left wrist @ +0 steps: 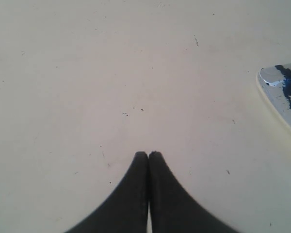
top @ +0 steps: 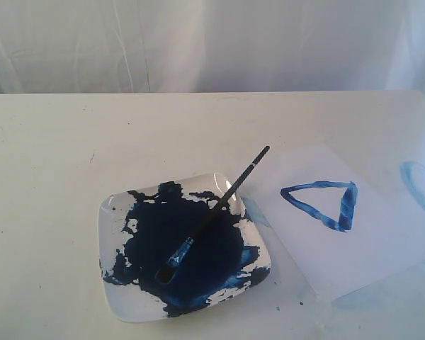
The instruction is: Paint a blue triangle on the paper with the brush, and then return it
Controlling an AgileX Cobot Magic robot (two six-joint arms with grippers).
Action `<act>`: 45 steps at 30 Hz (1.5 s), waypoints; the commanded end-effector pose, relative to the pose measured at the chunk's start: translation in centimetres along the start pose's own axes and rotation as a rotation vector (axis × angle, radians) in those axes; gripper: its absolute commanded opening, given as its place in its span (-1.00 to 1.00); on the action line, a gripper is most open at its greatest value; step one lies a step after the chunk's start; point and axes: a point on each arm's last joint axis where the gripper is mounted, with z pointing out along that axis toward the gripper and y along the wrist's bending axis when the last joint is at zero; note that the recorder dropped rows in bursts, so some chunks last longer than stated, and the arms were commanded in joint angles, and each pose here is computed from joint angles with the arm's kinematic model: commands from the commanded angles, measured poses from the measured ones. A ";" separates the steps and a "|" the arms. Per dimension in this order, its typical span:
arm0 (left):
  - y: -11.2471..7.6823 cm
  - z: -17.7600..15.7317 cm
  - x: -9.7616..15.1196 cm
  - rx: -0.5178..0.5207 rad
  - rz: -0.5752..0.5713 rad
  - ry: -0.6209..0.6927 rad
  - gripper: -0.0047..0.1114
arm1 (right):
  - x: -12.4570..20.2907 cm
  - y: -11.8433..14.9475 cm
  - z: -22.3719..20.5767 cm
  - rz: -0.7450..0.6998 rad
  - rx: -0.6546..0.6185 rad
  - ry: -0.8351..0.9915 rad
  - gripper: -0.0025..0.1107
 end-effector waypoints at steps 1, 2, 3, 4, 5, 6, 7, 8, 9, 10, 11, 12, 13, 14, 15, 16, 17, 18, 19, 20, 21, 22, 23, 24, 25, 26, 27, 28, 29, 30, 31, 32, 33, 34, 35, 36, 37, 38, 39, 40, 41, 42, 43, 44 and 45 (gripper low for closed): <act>0.0 0.0 0.2 -0.004 -0.006 0.001 -0.92 | 0.0 0.0 0.0 -0.005 0.004 -0.012 -0.96; 0.0 0.0 0.2 -0.004 -0.006 0.001 -0.92 | 0.0 0.0 0.0 -0.005 0.004 -0.012 -0.96; 0.0 0.0 0.2 -0.004 -0.006 0.001 -0.92 | 0.0 0.0 0.0 -0.005 0.004 -0.012 -0.96; 0.0 0.0 0.2 -0.004 -0.006 0.001 -0.92 | 0.0 0.0 0.0 -0.005 0.004 -0.012 -0.96; 0.0 0.0 0.2 -0.004 -0.006 0.001 -0.92 | 0.0 0.0 0.0 -0.005 0.004 -0.012 -0.96; 0.0 0.0 0.2 -0.004 -0.006 0.001 -0.92 | 0.0 0.0 0.0 -0.005 0.004 -0.012 -0.96; 0.0 0.0 0.2 -0.004 -0.006 0.001 -0.92 | 0.0 0.0 0.0 -0.005 0.004 -0.012 -0.96; 0.0 0.0 0.2 -0.004 -0.006 0.001 -0.92 | 0.0 0.0 0.0 -0.005 0.004 -0.012 -0.96; 0.0 0.0 0.2 -0.004 -0.006 0.001 -0.92 | 0.0 0.0 0.0 -0.005 0.004 -0.012 -0.96; 0.0 0.0 0.2 -0.004 -0.006 0.001 -0.92 | 0.0 0.0 0.0 -0.005 0.004 -0.012 -0.96; 0.0 0.0 0.2 -0.004 -0.006 0.001 -0.92 | 0.0 0.0 0.0 -0.005 0.004 -0.012 -0.96; 0.0 0.0 0.2 -0.004 -0.006 0.001 -0.92 | 0.0 0.0 0.0 -0.005 0.004 -0.012 -0.96; 0.0 0.0 0.2 -0.004 -0.006 0.001 -0.92 | 0.0 0.0 0.0 -0.005 0.004 -0.012 -0.96; 0.0 0.0 0.2 -0.004 -0.006 0.001 -0.92 | 0.0 0.0 0.0 -0.005 0.004 -0.012 -0.96; 0.0 0.0 0.2 -0.004 -0.006 0.001 -0.92 | 0.0 0.0 0.0 -0.005 0.004 -0.012 -0.96; 0.0 0.0 0.2 -0.004 -0.006 0.001 -0.92 | 0.0 0.0 0.0 -0.005 0.004 -0.012 -0.96; 0.0 0.0 0.2 -0.004 -0.006 0.001 -0.92 | 0.0 0.0 0.0 -0.005 0.004 -0.012 -0.96; 0.0 0.0 0.2 -0.004 -0.006 0.001 -0.92 | 0.0 0.0 0.0 -0.005 0.004 -0.012 -0.96; 0.0 0.0 0.2 -0.004 -0.006 0.001 -0.92 | 0.0 0.0 0.0 -0.005 0.004 -0.012 -0.96; 0.0 0.0 0.2 -0.004 -0.006 0.001 -0.92 | 0.0 0.0 0.0 -0.005 0.004 -0.012 -0.96; 0.0 0.0 0.2 -0.004 -0.006 0.001 -0.92 | 0.0 0.0 0.0 -0.005 0.004 -0.012 -0.96; 0.0 0.0 0.2 -0.004 -0.006 0.001 -0.92 | 0.0 0.0 0.0 -0.005 0.004 -0.012 -0.96; 0.0 0.0 0.2 -0.004 -0.006 0.001 -0.92 | 0.0 0.0 0.0 -0.005 0.004 -0.012 -0.96; 0.0 0.0 0.2 -0.004 -0.006 0.001 -0.92 | 0.0 0.0 0.0 -0.005 0.004 -0.010 -0.96; 0.0 0.0 0.2 -0.004 -0.006 0.001 -0.92 | 0.0 0.0 0.0 -0.005 0.004 -0.010 -0.96; 0.1 0.0 0.2 -0.013 -0.009 0.001 -0.92 | 0.0 0.0 0.0 -0.005 0.004 -0.010 -0.96; 0.1 0.0 0.2 -0.017 -0.010 0.001 -0.92 | 0.0 0.0 0.0 -0.005 0.004 -0.010 -0.96; 0.2 0.0 0.2 -0.035 -0.017 0.000 -0.92 | 0.0 0.0 0.0 -0.005 0.004 -0.010 -0.96; 0.2 0.0 0.2 -0.037 -0.018 0.000 -0.92 | 0.0 0.0 0.0 -0.005 0.004 -0.010 -0.96; 0.2 0.0 0.2 -0.043 -0.020 0.000 -0.92 | 0.0 0.0 0.0 -0.005 0.004 -0.010 -0.96; 0.2 0.0 0.2 -0.043 -0.020 0.000 -0.92 | 0.0 0.0 0.0 -0.005 0.004 -0.010 -0.96; 0.2 0.0 0.2 -0.043 -0.020 0.000 -0.92 | 0.0 0.0 0.0 -0.005 0.004 -0.010 -0.96; 0.2 0.0 0.2 -0.043 -0.020 0.000 -0.92 | 0.0 0.0 0.0 -0.005 0.004 -0.010 -0.96; 0.2 0.0 0.2 -0.043 -0.020 0.000 -0.92 | 0.0 0.0 0.0 -0.005 0.004 -0.010 -0.96; 0.2 0.0 0.2 -0.043 -0.020 0.000 -0.92 | 0.0 0.0 0.0 -0.005 0.004 -0.010 -0.96; 0.2 0.0 0.2 -0.043 -0.020 0.000 -0.92 | 0.0 0.0 0.0 -0.005 0.004 -0.010 -0.96; 0.2 0.0 0.2 -0.043 -0.020 0.000 -0.92 | 0.0 0.0 0.0 -0.007 -0.003 -0.011 -0.96; 0.2 0.0 0.2 -0.043 -0.020 0.000 -0.92 | 0.0 0.1 0.0 -0.010 -0.016 -0.010 -0.96; 0.2 0.0 0.2 -0.043 -0.020 0.000 -0.92 | 0.0 0.2 0.0 -0.013 -0.027 -0.010 -0.96; 0.2 0.0 0.2 -0.043 -0.020 0.000 -0.92 | 0.0 0.2 0.0 -0.014 -0.032 -0.010 -0.96; 0.2 0.0 0.2 -0.041 -0.020 0.000 -0.92 | 0.0 0.2 0.0 -0.014 -0.032 -0.010 -0.96; 0.2 0.0 0.2 -0.041 -0.020 0.000 -0.92 | 0.0 0.2 0.0 -0.014 -0.032 -0.010 -0.96; 0.2 0.0 0.2 -0.041 -0.020 0.000 -0.92 | 0.0 0.2 0.0 -0.014 -0.032 -0.010 -0.96; 0.2 0.0 0.2 -0.041 -0.020 0.000 -0.92 | 0.0 0.2 0.0 -0.014 -0.032 -0.010 -0.96; 0.2 0.0 0.2 -0.041 -0.020 0.000 -0.92 | 0.0 0.2 0.0 -0.014 -0.032 -0.010 -0.96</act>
